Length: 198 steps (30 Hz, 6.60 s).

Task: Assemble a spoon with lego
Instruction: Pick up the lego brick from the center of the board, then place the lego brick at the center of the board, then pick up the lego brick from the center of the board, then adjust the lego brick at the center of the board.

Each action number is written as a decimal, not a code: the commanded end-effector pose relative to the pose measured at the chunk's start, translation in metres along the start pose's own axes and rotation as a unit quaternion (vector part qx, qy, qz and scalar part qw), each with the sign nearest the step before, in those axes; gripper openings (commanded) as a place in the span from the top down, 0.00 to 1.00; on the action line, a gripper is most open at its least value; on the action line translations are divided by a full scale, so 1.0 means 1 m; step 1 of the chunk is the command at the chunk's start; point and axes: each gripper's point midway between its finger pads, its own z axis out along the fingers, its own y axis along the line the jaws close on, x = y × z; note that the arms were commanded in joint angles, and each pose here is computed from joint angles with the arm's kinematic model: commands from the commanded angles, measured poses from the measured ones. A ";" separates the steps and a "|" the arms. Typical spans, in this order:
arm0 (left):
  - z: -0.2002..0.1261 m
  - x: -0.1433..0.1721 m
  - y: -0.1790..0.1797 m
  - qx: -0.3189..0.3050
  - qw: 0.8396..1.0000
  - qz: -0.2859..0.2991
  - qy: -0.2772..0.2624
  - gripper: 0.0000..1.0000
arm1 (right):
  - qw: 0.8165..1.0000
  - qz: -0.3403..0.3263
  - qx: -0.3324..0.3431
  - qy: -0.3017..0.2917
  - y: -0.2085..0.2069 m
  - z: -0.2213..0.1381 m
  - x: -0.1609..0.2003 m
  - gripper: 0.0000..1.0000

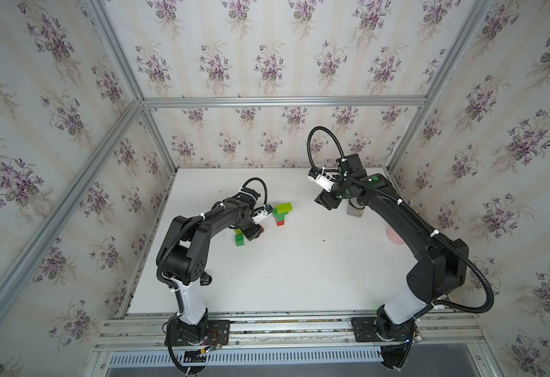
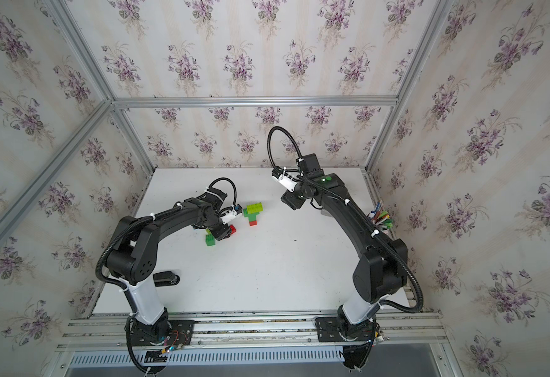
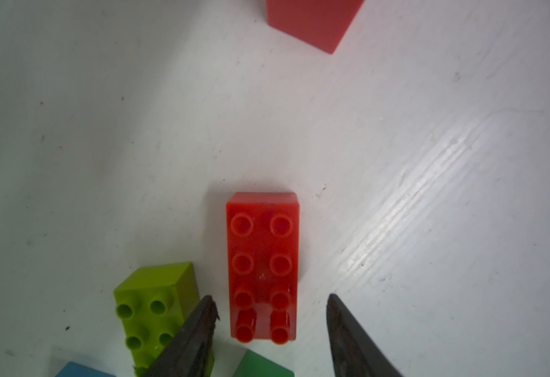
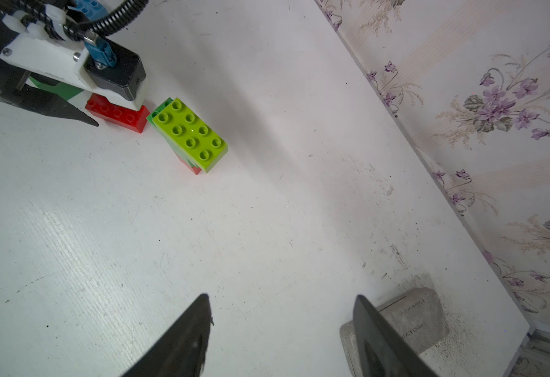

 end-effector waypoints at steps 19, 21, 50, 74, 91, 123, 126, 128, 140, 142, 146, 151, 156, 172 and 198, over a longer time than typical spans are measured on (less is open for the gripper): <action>-0.011 0.006 -0.002 -0.022 1.000 0.005 -0.012 0.72 | 1.000 -0.008 -0.004 -0.009 0.002 -0.009 -0.004 0.32; -0.021 0.007 -0.006 -0.023 0.999 0.008 -0.022 0.73 | 1.000 -0.016 -0.005 -0.015 0.005 -0.009 -0.003 0.32; -0.004 -0.007 -0.153 0.053 0.984 0.172 0.000 0.62 | 0.994 -0.091 -0.049 -0.019 0.044 -0.002 0.033 0.32; -0.127 0.007 -0.033 -0.013 0.979 -0.061 -0.194 0.50 | 0.952 -0.231 -0.175 -0.097 0.187 0.041 0.032 0.32; -0.128 0.044 -0.008 -0.053 0.973 -0.118 -0.189 0.48 | 0.928 -0.250 -0.274 -0.035 0.268 0.112 0.047 0.43; -0.124 0.040 -0.014 -0.031 0.974 -0.114 -0.194 0.48 | 0.935 -0.238 -0.262 0.003 0.258 0.127 0.053 0.71; -0.124 0.034 -0.015 -0.021 0.974 -0.109 -0.196 0.47 | 0.944 -0.217 -0.249 -0.016 0.243 0.111 0.041 0.72; -0.122 0.026 -0.018 -0.012 0.975 -0.100 -0.197 0.46 | 0.949 -0.205 -0.237 -0.025 0.231 0.098 0.037 0.72; -0.084 -0.050 -0.045 0.028 0.985 -0.020 -0.171 0.41 | 0.982 -0.139 -0.125 -0.041 0.127 0.036 0.046 0.74; -0.075 -0.058 -0.046 0.030 0.986 -0.021 -0.165 0.40 | 0.986 -0.121 -0.103 -0.041 0.106 0.031 0.051 0.74; -0.060 -0.072 -0.036 0.023 0.987 -0.042 -0.155 0.40 | 0.988 -0.118 -0.094 -0.040 0.096 0.026 0.048 0.74; -0.048 -0.081 -0.025 0.014 0.988 -0.052 -0.148 0.40 | 0.988 -0.119 -0.090 -0.042 0.091 0.025 0.043 0.74; -0.037 -0.086 -0.017 0.004 0.988 -0.059 -0.139 0.39 | 0.988 -0.120 -0.088 -0.042 0.088 0.024 0.039 0.75; -0.025 -0.094 0.010 -0.008 0.985 -0.109 -0.136 0.39 | 0.988 -0.120 -0.087 -0.039 0.085 0.022 0.036 0.76; -0.075 -0.045 -0.018 -0.033 0.978 0.022 -0.205 0.38 | 0.981 -0.146 -0.130 0.012 0.071 0.051 -0.020 0.76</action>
